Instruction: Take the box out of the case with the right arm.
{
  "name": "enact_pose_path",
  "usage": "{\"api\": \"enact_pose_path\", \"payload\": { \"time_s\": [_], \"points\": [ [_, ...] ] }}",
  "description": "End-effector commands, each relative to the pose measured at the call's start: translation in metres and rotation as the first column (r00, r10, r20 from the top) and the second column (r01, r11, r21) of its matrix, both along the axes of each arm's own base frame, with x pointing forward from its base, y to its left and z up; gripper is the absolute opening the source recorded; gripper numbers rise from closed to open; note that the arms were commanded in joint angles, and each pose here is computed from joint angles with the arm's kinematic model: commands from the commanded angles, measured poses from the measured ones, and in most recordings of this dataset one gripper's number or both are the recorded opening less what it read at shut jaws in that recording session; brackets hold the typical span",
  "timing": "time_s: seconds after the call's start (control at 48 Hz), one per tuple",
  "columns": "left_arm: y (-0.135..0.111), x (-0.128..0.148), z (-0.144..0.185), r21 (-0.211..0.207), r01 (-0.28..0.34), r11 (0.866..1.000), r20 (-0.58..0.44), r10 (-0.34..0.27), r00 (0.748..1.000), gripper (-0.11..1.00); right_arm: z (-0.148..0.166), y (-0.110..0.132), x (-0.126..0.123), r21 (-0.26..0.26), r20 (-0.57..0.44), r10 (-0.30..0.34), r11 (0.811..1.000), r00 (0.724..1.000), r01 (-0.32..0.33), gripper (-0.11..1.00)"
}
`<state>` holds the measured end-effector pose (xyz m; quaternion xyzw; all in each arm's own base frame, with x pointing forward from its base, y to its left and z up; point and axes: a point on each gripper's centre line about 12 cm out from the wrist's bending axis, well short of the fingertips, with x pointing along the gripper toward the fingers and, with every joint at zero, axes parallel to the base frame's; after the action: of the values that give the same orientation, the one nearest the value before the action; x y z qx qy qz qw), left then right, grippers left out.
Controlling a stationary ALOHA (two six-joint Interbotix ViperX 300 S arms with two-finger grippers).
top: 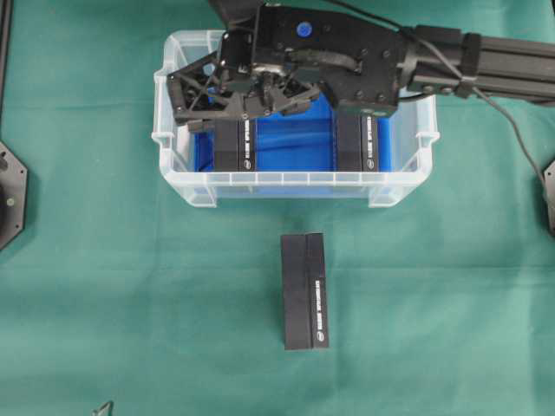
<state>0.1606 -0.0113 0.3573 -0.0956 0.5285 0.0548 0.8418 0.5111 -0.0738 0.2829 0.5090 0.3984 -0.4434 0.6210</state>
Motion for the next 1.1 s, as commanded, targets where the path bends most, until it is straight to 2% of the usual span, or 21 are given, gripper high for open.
{"api": "enact_pose_path", "payload": {
  "time_s": [0.0,0.146,0.375,1.084],
  "points": [
    [0.0,0.002,0.008,-0.003,-0.003,1.0,0.026,0.003,1.0,0.02,0.017,-0.003,0.001,-0.006,0.058,0.01,1.0,0.998,-0.009,0.91],
    [0.0,0.002,0.008,-0.004,-0.003,1.0,0.026,0.003,1.0,0.02,0.012,-0.008,0.005,-0.022,0.062,0.055,0.998,0.997,-0.054,0.92],
    [-0.001,0.002,0.009,-0.008,-0.003,1.0,0.027,0.003,1.0,0.02,0.004,-0.015,0.006,-0.026,0.045,0.05,0.998,0.998,-0.049,0.95],
    [0.0,0.001,0.008,-0.007,-0.002,1.0,0.024,0.002,1.0,0.02,-0.005,-0.017,0.008,-0.011,0.034,0.014,1.0,0.999,-0.013,0.95]
  ]
}}
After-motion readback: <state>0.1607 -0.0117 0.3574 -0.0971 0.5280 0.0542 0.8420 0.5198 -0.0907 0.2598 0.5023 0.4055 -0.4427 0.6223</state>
